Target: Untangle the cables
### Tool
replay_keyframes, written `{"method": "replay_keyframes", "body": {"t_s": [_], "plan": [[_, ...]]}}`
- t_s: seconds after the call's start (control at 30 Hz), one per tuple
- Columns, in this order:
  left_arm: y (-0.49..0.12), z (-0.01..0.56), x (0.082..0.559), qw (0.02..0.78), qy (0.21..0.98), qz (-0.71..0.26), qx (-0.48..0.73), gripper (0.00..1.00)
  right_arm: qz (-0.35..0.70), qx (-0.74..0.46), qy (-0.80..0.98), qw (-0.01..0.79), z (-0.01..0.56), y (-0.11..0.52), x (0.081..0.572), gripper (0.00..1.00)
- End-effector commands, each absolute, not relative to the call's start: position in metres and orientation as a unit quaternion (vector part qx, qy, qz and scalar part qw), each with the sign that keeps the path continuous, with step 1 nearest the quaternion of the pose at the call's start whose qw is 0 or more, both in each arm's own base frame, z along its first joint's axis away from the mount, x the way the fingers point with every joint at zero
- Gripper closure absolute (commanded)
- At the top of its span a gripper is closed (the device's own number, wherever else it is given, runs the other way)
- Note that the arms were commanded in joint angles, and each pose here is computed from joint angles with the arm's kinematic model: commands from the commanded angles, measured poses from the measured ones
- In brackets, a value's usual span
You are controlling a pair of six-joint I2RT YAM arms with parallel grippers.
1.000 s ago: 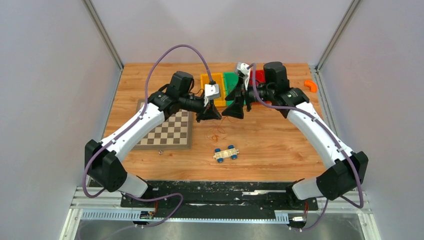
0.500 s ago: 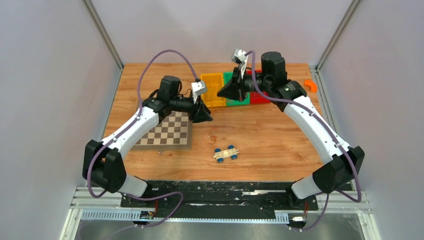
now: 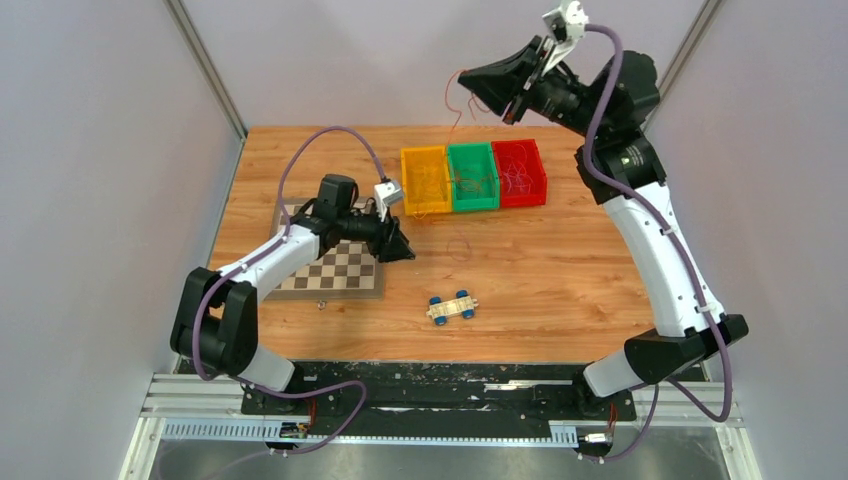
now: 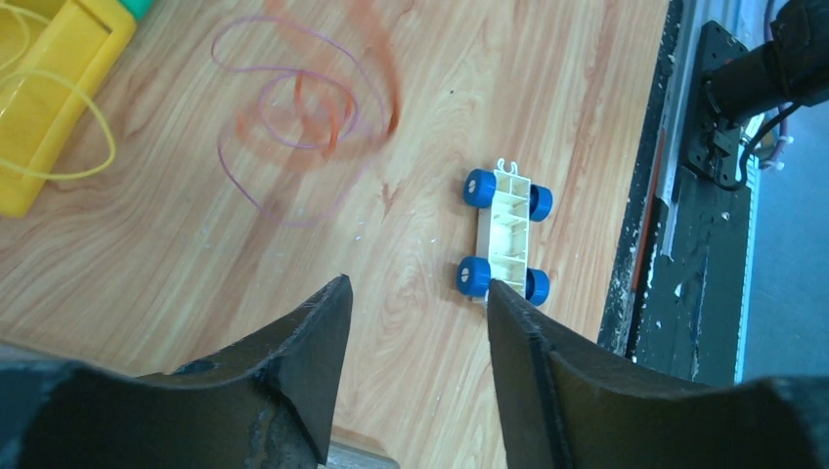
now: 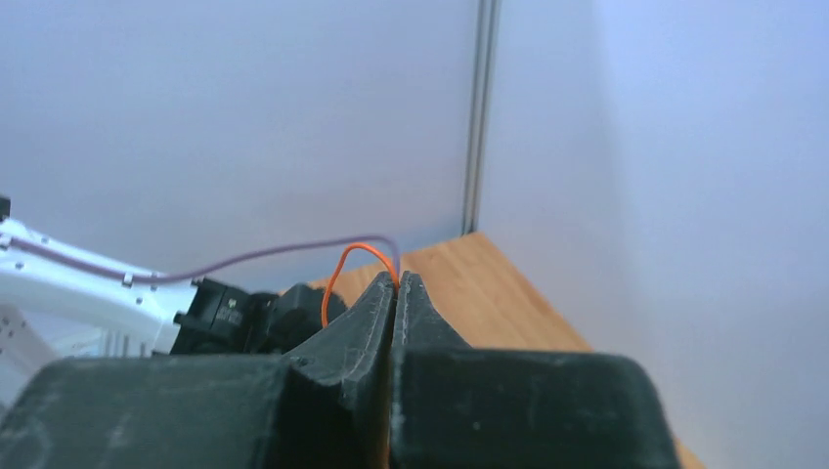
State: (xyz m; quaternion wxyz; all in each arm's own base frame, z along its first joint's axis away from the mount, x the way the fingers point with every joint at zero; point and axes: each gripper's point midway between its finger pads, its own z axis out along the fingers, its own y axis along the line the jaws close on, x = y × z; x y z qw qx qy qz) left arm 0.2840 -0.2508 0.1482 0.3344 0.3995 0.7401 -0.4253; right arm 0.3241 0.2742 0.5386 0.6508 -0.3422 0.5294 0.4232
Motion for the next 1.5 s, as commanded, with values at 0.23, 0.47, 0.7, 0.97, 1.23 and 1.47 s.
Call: {"method": "replay_keyframes", "body": {"t_s": [0.23, 0.47, 0.7, 0.97, 1.23, 1.47], "plan": [[-0.251, 0.230, 0.314, 0.477, 0.670, -0.395, 0.410, 0.11, 0.448, -0.309, 0.471, 0.694, 0.600, 0.266, 0.318, 1.00], [-0.268, 0.264, 0.330, 0.486, 0.658, -0.457, 0.350, 0.00, 0.456, -0.307, 0.460, 0.697, 0.607, 0.269, 0.321, 1.00], [-0.288, 0.285, 0.326, 0.457, 0.638, -0.535, 0.313, 0.03, 0.462, -0.304, 0.464, 0.692, 0.604, 0.271, 0.323, 1.00], [-0.300, 0.283, 0.326, 0.439, 0.634, -0.565, 0.292, 0.05, 0.460, -0.303, 0.467, 0.691, 0.601, 0.271, 0.325, 1.00], [-0.303, 0.278, 0.330, 0.414, 0.648, -0.581, 0.267, 0.47, 0.446, -0.298, 0.475, 0.697, 0.594, 0.264, 0.328, 1.00], [-0.296, 0.318, 0.310, 0.415, 0.641, -0.581, 0.280, 1.00, 0.454, -0.333, 0.596, 0.572, 0.465, 0.233, 0.353, 1.00]]}}
